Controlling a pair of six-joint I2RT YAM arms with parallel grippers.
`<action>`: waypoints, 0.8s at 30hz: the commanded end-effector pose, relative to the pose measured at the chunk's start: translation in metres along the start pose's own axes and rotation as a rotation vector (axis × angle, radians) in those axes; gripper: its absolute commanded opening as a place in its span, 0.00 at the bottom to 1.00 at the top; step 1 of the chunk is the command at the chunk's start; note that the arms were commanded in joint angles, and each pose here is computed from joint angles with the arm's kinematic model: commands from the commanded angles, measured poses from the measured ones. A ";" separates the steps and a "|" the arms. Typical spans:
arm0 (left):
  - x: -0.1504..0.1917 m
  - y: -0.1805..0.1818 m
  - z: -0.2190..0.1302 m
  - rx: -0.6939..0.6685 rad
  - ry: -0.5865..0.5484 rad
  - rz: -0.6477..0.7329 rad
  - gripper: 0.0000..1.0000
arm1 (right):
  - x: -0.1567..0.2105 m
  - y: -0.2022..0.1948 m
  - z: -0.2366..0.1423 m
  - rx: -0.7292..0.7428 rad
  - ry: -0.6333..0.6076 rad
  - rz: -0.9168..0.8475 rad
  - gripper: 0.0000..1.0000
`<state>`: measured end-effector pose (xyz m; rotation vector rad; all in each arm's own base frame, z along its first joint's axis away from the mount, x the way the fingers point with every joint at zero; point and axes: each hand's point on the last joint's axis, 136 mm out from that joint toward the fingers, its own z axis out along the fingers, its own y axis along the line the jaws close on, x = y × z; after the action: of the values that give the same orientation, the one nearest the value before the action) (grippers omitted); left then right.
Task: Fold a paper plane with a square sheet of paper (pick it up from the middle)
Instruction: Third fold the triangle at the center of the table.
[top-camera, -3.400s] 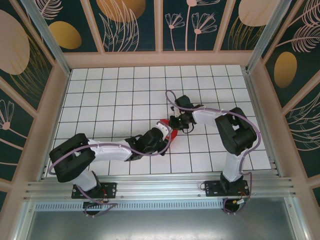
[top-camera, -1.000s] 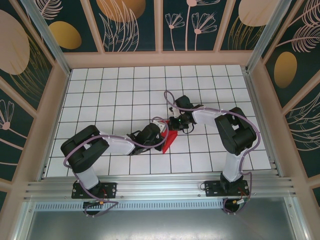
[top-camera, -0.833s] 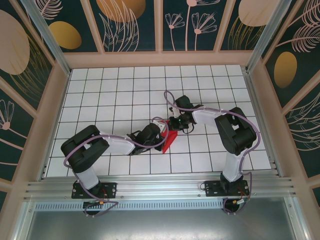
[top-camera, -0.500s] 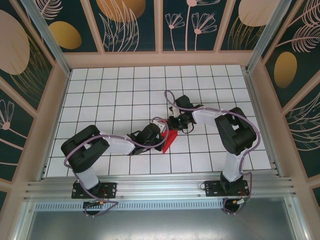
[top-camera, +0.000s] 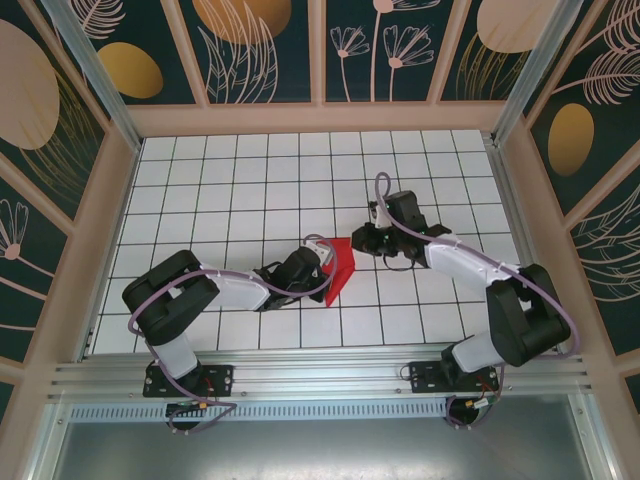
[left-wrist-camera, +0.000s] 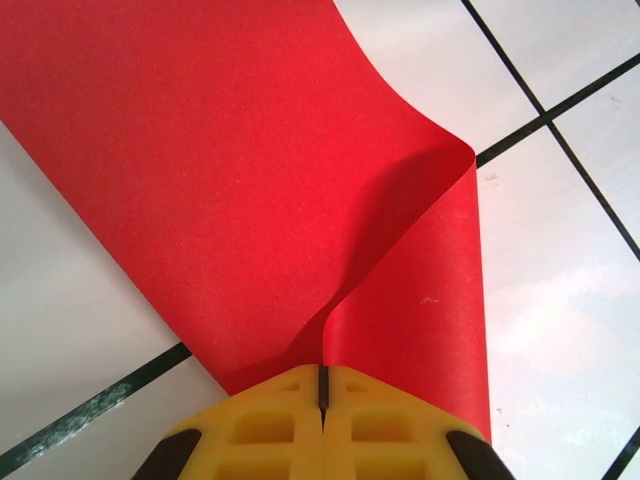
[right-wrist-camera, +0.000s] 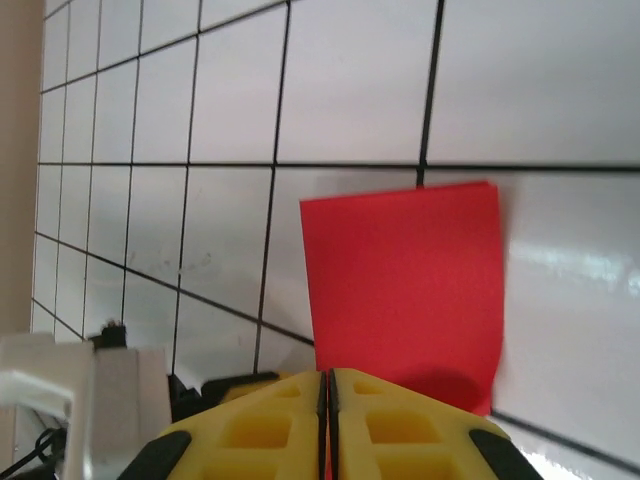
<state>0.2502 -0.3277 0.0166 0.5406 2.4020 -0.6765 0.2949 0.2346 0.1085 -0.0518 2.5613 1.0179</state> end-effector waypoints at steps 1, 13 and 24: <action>0.012 0.007 0.003 -0.009 0.034 -0.007 0.00 | 0.020 0.006 0.001 -0.075 0.024 0.083 0.11; 0.002 0.003 -0.005 -0.003 0.006 -0.012 0.00 | 0.049 -0.006 0.030 -0.110 0.091 0.144 0.08; -0.009 -0.003 -0.009 0.008 -0.012 0.002 0.00 | 0.012 -0.020 0.043 0.061 0.055 0.073 0.08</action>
<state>0.2501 -0.3275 0.0272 0.5374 2.3866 -0.6873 0.2827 0.2514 0.0661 0.0754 2.6472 1.1016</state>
